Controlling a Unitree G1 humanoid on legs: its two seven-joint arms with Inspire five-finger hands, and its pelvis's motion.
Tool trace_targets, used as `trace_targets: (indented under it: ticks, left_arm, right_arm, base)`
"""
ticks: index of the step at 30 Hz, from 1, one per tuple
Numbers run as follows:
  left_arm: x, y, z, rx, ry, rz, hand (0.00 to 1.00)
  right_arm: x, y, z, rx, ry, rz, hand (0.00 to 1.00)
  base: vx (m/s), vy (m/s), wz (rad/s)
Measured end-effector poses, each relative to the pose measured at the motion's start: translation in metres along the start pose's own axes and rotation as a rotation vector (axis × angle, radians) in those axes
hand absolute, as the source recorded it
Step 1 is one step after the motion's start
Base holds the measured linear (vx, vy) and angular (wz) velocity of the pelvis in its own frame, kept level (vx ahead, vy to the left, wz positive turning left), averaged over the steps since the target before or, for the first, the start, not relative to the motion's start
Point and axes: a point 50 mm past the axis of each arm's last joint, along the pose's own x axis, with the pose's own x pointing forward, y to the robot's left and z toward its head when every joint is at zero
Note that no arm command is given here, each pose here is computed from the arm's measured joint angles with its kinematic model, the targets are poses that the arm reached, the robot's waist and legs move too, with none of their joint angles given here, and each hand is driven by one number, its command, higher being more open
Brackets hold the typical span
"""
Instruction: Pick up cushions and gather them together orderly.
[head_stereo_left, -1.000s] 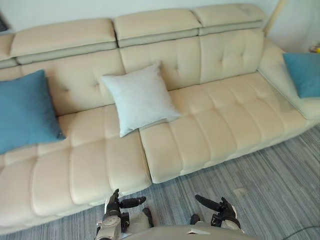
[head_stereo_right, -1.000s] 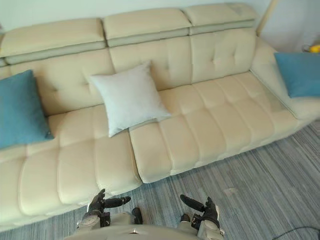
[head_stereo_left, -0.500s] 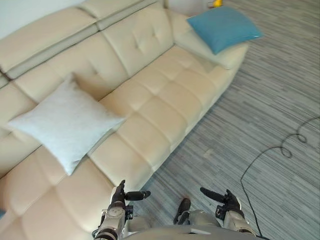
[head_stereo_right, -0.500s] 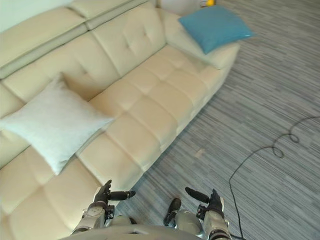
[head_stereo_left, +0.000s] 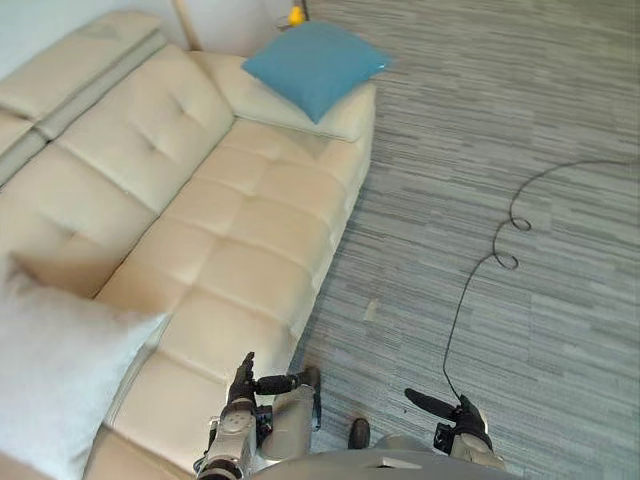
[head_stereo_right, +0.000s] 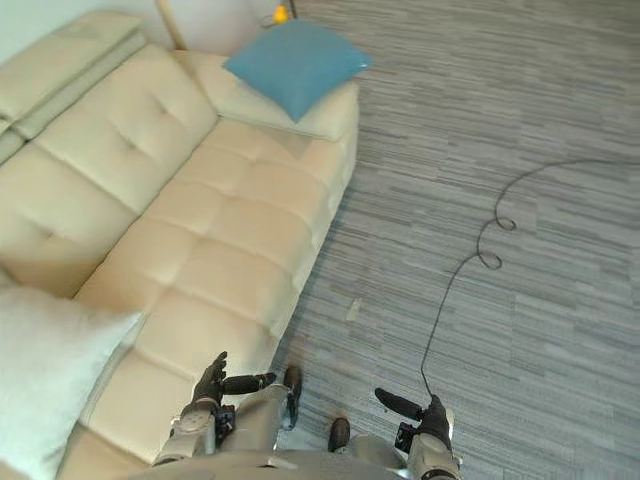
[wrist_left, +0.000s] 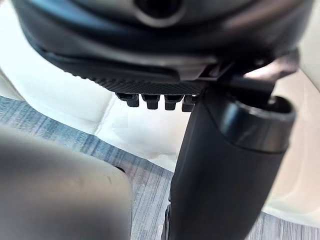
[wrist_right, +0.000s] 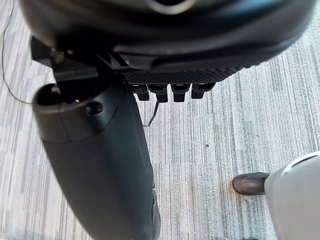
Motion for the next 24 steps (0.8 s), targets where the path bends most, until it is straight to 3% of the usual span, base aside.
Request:
trace_targets:
  ticks: [5,16,24]
  left_arm:
    - [-0.001,-0.01,0.004,-0.02,-0.015,-0.019,1.0]
    - [-0.001,0.003,-0.008,0.02,0.033,-0.006,1.0]
    - [0.001,0.014,-0.013,0.046,0.066,0.03,1.0]
  right_arm:
    - [-0.001,0.002,0.0,0.0,0.001,0.004,1.0]
    - [-0.005,0.017,0.003,-0.042,-0.032,0.063,1.0]
    - [-0.002,0.02,0.017,-0.081,-0.075,0.077,1.0]
  base:
    - [0.22,0.065,-1.05]
    - [0.4,0.092,-0.61]
    - [0.39,-0.215,-0.08]
